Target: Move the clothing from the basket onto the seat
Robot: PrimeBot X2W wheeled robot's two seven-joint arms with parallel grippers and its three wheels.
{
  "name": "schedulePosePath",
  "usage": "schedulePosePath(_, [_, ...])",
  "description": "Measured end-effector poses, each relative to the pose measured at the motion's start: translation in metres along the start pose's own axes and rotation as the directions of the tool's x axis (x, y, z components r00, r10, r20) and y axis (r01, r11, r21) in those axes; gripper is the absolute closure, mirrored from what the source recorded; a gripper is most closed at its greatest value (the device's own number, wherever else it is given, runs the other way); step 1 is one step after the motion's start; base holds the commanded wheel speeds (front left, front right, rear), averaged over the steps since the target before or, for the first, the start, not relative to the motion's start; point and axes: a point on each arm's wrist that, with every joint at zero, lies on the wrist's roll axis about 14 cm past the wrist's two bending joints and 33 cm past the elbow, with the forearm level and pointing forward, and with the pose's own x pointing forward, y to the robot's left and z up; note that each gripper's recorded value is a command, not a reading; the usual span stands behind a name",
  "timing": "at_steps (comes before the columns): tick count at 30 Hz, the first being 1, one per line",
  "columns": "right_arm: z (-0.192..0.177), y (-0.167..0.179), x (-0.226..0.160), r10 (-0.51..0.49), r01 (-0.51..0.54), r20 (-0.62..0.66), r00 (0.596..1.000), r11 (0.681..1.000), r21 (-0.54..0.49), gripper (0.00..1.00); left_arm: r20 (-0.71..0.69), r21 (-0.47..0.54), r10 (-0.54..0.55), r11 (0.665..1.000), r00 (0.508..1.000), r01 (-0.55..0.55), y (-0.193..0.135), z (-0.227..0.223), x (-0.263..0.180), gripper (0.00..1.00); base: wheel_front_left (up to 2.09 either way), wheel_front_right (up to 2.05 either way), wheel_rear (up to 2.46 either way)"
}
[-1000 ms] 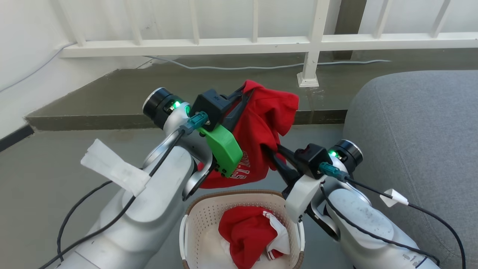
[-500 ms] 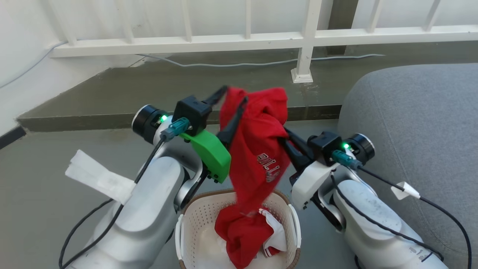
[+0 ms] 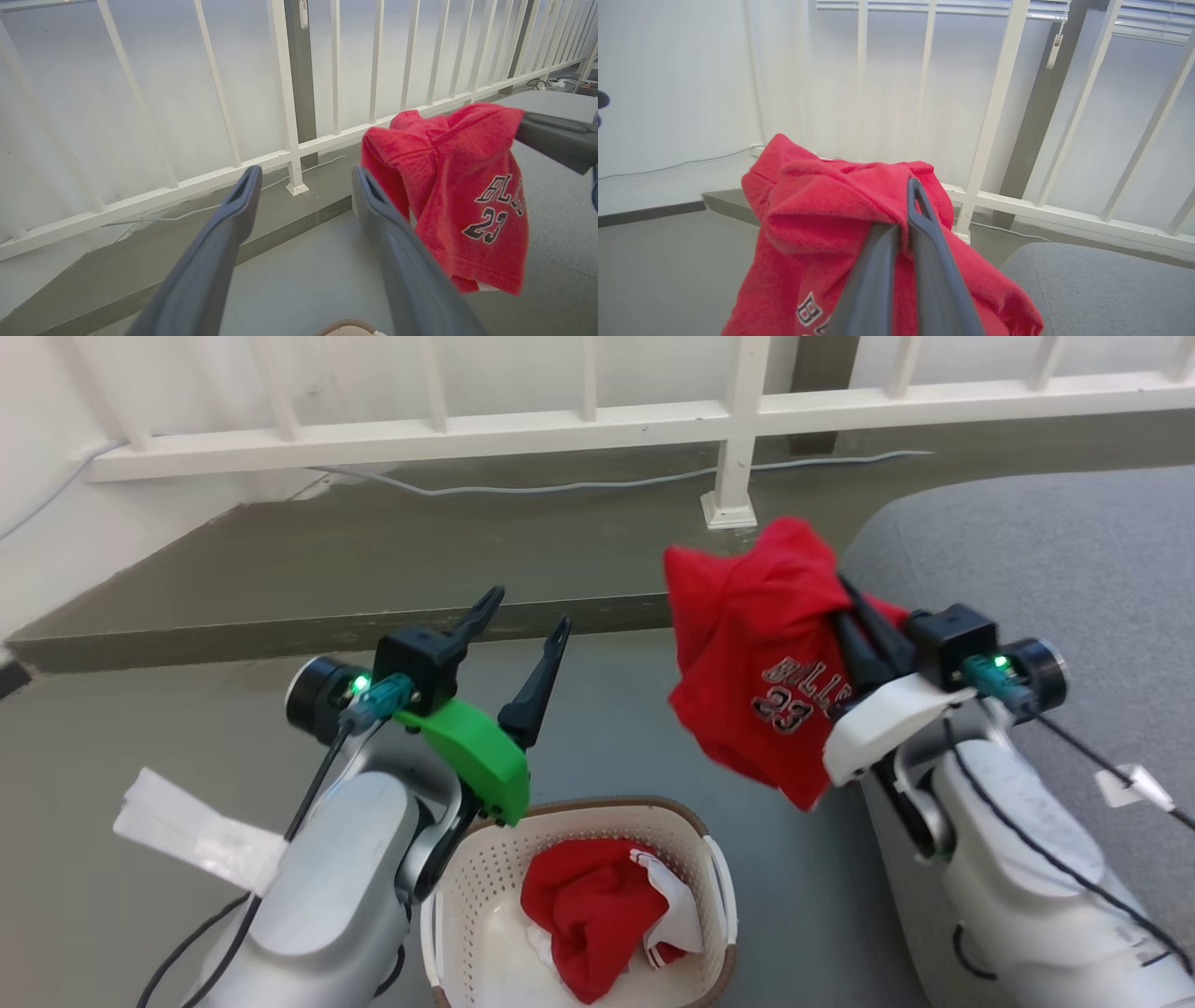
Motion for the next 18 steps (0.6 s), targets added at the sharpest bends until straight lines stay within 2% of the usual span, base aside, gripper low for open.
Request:
schedulePosePath(8, [0.014, -0.064, -0.016, -0.182, 0.183, 0.043, 0.982, 0.983, -0.024, 1.0, 0.009, -0.041, -0.037, 0.998, 0.999, 0.038, -0.015, -0.01, 0.0, 0.0, 0.0, 0.0, 0.0])
schedulePosePath(18, [0.004, -0.107, -0.062, -0.328, 0.328, 0.018, 0.945, 0.945, -0.016, 1.0, -0.006, -0.089, -0.165, 0.982, 0.986, 0.164, -0.059, -0.027, 0.005, 0.0, 0.0, 0.0, 0.0])
